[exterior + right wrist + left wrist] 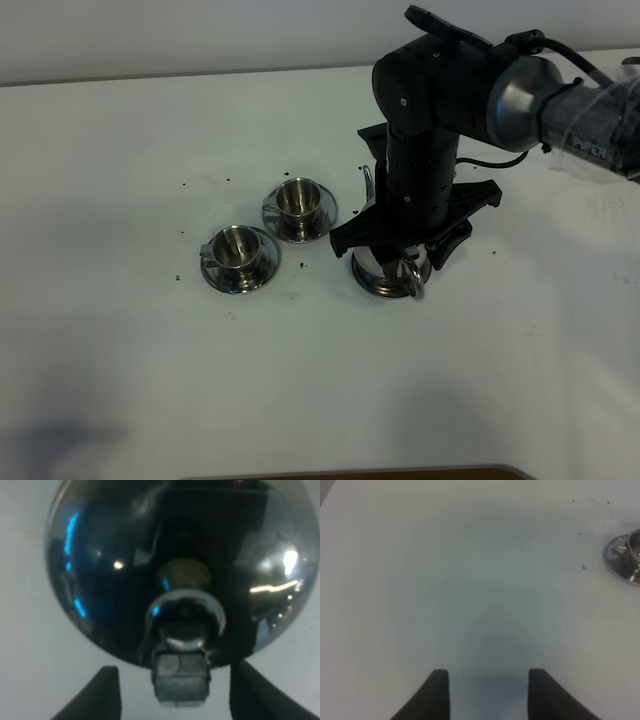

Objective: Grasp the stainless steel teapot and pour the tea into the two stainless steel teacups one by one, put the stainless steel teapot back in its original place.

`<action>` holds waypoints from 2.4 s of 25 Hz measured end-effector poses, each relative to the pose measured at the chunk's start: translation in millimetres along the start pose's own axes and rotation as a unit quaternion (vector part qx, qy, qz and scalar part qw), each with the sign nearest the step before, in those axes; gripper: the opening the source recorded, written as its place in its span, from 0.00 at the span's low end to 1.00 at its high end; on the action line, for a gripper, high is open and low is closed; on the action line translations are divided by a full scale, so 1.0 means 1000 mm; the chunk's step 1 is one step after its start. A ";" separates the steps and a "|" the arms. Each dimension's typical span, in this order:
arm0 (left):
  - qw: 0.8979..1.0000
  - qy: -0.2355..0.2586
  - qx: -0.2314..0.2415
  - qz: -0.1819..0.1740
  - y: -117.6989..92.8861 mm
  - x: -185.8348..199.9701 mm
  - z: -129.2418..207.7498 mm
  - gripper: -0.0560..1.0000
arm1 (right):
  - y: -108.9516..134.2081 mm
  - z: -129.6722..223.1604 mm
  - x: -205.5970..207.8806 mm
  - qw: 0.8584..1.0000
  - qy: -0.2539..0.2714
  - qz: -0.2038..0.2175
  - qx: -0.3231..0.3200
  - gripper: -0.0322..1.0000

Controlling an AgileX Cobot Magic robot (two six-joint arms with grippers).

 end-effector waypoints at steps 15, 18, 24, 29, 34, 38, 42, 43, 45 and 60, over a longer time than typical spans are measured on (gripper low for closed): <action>1.000 0.000 0.000 0.000 0.000 0.000 0.000 0.46 | -0.006 -0.004 -0.015 1.000 0.008 0.027 -0.007 0.49; 1.000 0.000 -0.001 0.000 0.000 0.000 0.000 0.46 | -0.005 -0.005 -0.018 1.000 0.008 0.027 -0.010 0.49; 1.000 0.000 -0.001 0.000 0.000 0.000 0.000 0.46 | -0.005 -0.007 -0.019 1.000 -0.002 0.027 -0.008 0.49; 1.000 0.000 -0.001 0.000 0.000 0.000 0.000 0.46 | -0.006 -0.008 -0.019 0.999 -0.005 0.032 -0.006 0.48; 1.000 0.000 -0.001 0.000 0.000 0.000 0.000 0.46 | -0.007 -0.008 -0.019 0.999 -0.006 0.035 -0.005 0.38; 1.000 0.000 -0.001 0.000 0.000 0.000 0.000 0.46 | -0.007 -0.009 -0.019 0.999 -0.007 0.035 -0.005 0.24; 1.000 0.000 -0.001 0.000 0.000 0.000 0.000 0.46 | -0.007 -0.009 -0.019 0.999 -0.007 0.035 -0.005 0.22; 1.000 0.000 -0.001 0.000 0.000 0.000 0.000 0.46 | -0.007 -0.009 -0.019 0.999 -0.007 0.035 -0.004 0.22; 1.000 0.000 -0.001 0.000 0.000 0.000 0.000 0.46 | -0.007 -0.009 -0.019 0.999 -0.007 0.035 -0.003 0.22; 1.000 0.000 0.000 0.000 0.000 0.000 0.000 0.46 | -0.005 -0.008 -0.019 0.999 -0.009 0.046 0.012 0.22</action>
Point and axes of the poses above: a point on each arm's last joint axis where the gripper is mounted, x pointing back along that axis away from the gripper, y along the wrist's bending axis when the last joint is at zero, z = x × y, the point moved 3 cm from there along -x, pointing out along that axis toward the gripper, and after that the axes turned 5 degrees about x, right-handed, at the moved point
